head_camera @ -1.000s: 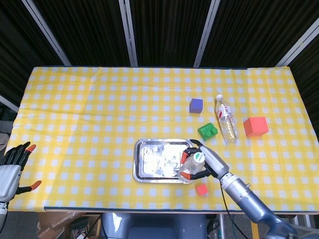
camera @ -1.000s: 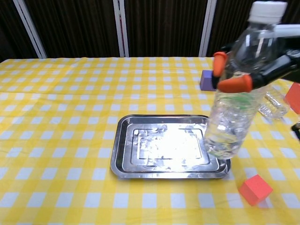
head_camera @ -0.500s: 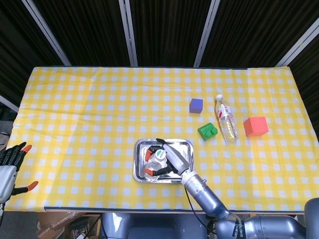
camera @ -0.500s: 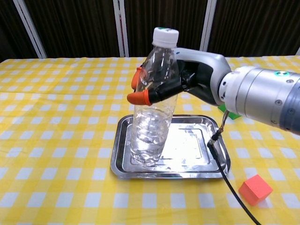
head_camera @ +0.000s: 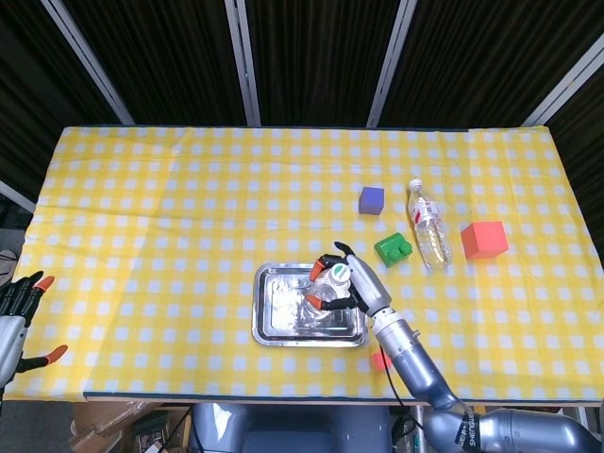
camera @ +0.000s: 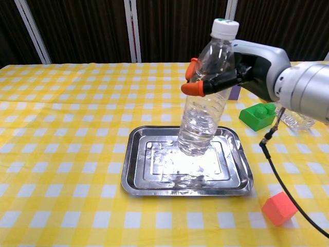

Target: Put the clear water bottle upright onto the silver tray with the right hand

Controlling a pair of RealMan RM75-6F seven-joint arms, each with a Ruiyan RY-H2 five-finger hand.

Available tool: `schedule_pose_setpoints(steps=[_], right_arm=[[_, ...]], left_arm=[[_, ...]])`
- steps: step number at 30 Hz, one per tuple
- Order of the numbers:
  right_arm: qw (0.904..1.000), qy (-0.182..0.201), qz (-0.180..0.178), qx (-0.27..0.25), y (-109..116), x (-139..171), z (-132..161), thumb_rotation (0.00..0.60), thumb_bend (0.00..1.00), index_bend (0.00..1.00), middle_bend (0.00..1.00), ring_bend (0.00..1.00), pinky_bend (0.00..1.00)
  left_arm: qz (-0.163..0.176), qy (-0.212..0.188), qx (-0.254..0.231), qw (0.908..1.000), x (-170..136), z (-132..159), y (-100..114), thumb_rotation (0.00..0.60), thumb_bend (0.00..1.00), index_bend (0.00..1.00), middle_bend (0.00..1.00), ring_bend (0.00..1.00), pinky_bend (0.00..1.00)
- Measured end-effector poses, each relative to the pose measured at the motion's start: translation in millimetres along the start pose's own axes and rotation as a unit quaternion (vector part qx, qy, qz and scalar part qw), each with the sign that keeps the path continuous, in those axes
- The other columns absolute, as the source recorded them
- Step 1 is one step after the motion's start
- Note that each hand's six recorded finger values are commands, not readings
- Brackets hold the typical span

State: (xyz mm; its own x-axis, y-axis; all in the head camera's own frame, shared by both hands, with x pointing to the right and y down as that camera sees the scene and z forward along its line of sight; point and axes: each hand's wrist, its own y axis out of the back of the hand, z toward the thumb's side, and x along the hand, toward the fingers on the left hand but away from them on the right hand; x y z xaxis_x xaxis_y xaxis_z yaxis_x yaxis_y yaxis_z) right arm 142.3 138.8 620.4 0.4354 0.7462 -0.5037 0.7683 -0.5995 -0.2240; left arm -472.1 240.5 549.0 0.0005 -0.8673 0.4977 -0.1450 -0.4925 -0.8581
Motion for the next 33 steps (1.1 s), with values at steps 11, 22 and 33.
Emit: schedule_pose_setpoints(steps=[11, 22, 33], right_arm=[[0.9999, 0.009, 0.002, -0.013, -11, 0, -20, 0.600, 0.57, 0.90, 0.73, 0.45, 0.00], [0.9998, 0.017, -0.005, -0.013, -10, 4, -41, 0.600, 0.57, 0.90, 0.73, 0.45, 0.00], [1.0000, 0.007, -0.001, 0.006, -8, 10, -61, 0.600, 0.57, 0.90, 0.73, 0.45, 0.00]], left_arm=[[0.002, 0.002, 0.003, 1.0000, 1, 1, -1, 0.600, 0.14, 0.01, 0.00, 0.00, 0.00], [0.000, -0.001, 0.006, 1.0000, 1, 3, -2, 0.600, 0.14, 0.01, 0.00, 0.00, 0.00], [-0.003, 0.002, 0.010, 0.9999, 2, 3, -4, 0.600, 0.14, 0.01, 0.00, 0.00, 0.00]])
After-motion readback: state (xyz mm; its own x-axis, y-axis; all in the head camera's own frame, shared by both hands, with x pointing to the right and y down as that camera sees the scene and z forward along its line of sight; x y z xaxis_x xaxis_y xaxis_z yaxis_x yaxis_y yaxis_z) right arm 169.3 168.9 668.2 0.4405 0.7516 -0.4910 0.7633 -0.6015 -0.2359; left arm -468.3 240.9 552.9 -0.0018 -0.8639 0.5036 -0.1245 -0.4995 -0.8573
